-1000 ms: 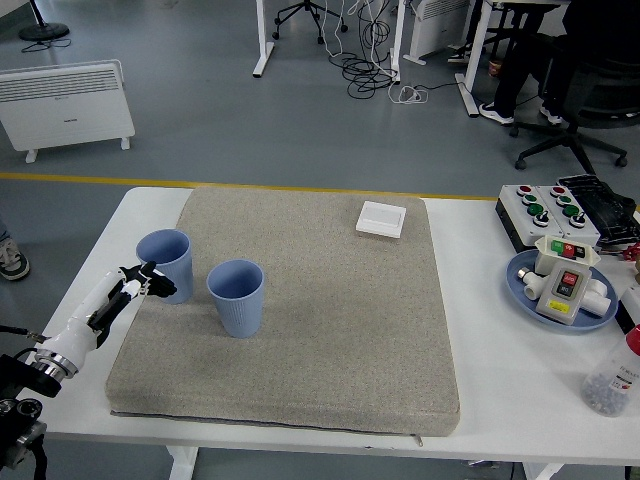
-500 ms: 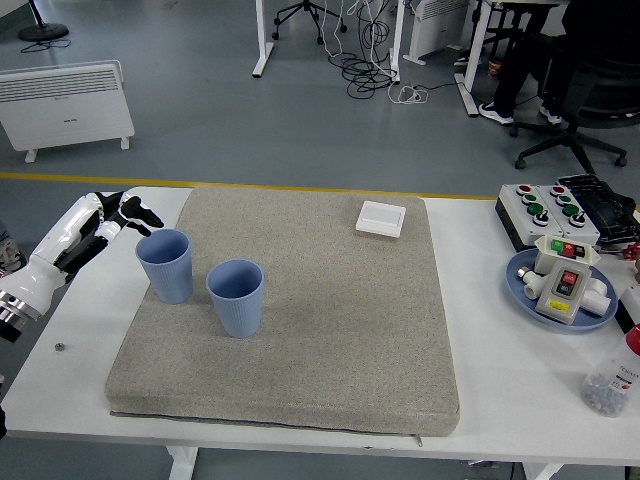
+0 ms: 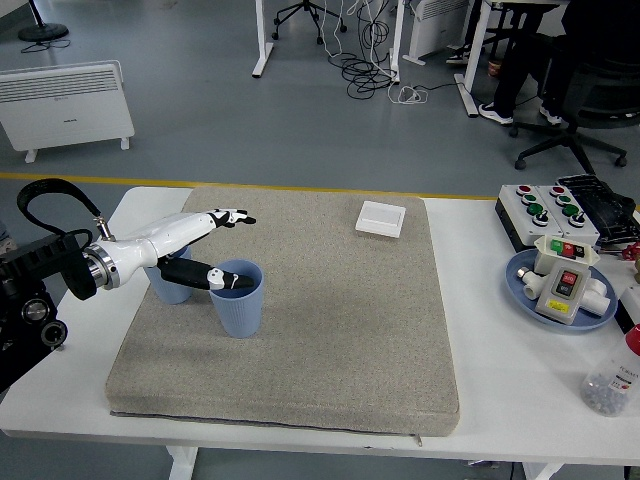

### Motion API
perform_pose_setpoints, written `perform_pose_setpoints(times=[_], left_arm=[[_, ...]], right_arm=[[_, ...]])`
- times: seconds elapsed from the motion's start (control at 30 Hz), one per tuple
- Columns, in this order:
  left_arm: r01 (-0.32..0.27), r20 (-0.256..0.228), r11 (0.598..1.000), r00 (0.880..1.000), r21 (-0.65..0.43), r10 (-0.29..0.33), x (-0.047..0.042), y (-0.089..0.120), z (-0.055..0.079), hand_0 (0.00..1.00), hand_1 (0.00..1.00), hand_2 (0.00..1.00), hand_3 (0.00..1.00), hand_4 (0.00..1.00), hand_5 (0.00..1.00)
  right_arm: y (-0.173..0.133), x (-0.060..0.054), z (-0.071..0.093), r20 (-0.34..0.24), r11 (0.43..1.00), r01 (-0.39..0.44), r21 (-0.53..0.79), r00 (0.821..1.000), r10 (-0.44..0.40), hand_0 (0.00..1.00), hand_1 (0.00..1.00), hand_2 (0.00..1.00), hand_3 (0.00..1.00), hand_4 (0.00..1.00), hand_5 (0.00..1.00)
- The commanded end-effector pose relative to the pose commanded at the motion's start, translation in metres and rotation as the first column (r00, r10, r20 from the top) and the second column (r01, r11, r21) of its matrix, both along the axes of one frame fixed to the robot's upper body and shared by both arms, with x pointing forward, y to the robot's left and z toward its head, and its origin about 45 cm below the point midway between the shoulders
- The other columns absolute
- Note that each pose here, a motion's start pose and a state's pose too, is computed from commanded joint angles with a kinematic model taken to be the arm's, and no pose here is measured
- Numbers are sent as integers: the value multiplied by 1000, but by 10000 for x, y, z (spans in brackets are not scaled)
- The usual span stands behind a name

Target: Push cup pick cup insert cup

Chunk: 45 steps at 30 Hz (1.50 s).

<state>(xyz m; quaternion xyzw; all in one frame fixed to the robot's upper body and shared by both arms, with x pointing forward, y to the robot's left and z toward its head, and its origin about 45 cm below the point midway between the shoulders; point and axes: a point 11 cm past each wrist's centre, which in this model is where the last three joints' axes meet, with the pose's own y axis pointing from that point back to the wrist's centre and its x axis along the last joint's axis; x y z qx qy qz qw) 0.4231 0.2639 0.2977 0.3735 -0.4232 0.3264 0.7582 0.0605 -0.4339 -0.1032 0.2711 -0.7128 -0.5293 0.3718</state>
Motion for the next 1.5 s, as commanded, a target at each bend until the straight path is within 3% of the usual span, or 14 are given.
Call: perform_pose_setpoints(times=[0.3, 0.6, 0.63, 0.8, 0.83, 1.0, 1.03, 1.2, 1.23, 1.4, 1.43, 1.5], left_arm=[[40, -75, 992, 997, 120, -31, 69, -164, -211, 880, 915, 998, 998, 998, 537], [30, -74, 984, 997, 177, -18, 175, -129, -295, 883, 919, 998, 998, 998, 525], [30, -73, 984, 997, 178, -17, 178, -127, -297, 875, 902, 998, 965, 998, 463], [27, -81, 979, 997, 200, -11, 209, -109, -320, 875, 902, 998, 965, 998, 463], [26, -84, 979, 996, 203, -9, 209, -106, -324, 838, 859, 989, 883, 899, 287], [29, -90, 978, 996, 208, -11, 202, -106, -335, 838, 859, 989, 883, 899, 287], [30, -92, 978, 996, 208, -11, 199, -108, -341, 664, 777, 937, 776, 818, 177], [30, -98, 978, 995, 208, -10, 198, -96, -375, 664, 777, 937, 776, 818, 177], [30, -100, 978, 995, 207, -9, 198, -90, -384, 567, 718, 899, 725, 696, 46], [28, -102, 979, 995, 204, -7, 203, -67, -400, 567, 718, 899, 725, 696, 46], [27, -101, 979, 995, 204, -7, 206, -58, -400, 498, 625, 844, 634, 542, 2], [25, -103, 979, 995, 201, -4, 207, -44, -398, 498, 625, 844, 634, 542, 2]], right_arm=[[9, -18, -6, -3, 1000, 2, 2, 1000, -2, 750, 611, 586, 583, 103, 582], [16, -44, -12, -9, 1000, 2, 3, 1000, -2, 750, 611, 586, 583, 104, 581], [17, -45, -12, -9, 1000, 2, 3, 1000, -2, 750, 611, 586, 583, 105, 580], [15, -58, -13, -12, 1000, 1, 3, 1000, -1, 750, 611, 586, 583, 105, 580], [14, -60, -14, -12, 1000, 1, 3, 1000, -1, 750, 611, 586, 584, 106, 581], [12, -69, -14, -13, 1000, 2, 2, 1000, -2, 750, 611, 586, 584, 106, 581], [12, -72, -14, -14, 1000, 2, 2, 1000, -2, 750, 611, 586, 584, 107, 580], [13, -82, -16, -17, 1000, 0, 2, 1000, 0, 750, 611, 586, 584, 107, 580], [14, -84, -16, -18, 1000, 0, 2, 1000, 0, 750, 610, 586, 584, 107, 580], [15, -82, -17, -18, 1000, 0, 3, 1000, 0, 750, 610, 586, 584, 107, 580], [15, -79, -16, -17, 1000, 0, 3, 1000, 0, 750, 610, 586, 584, 107, 578], [12, -71, -14, -15, 1000, -1, 3, 1000, 1, 750, 610, 586, 584, 107, 578]])
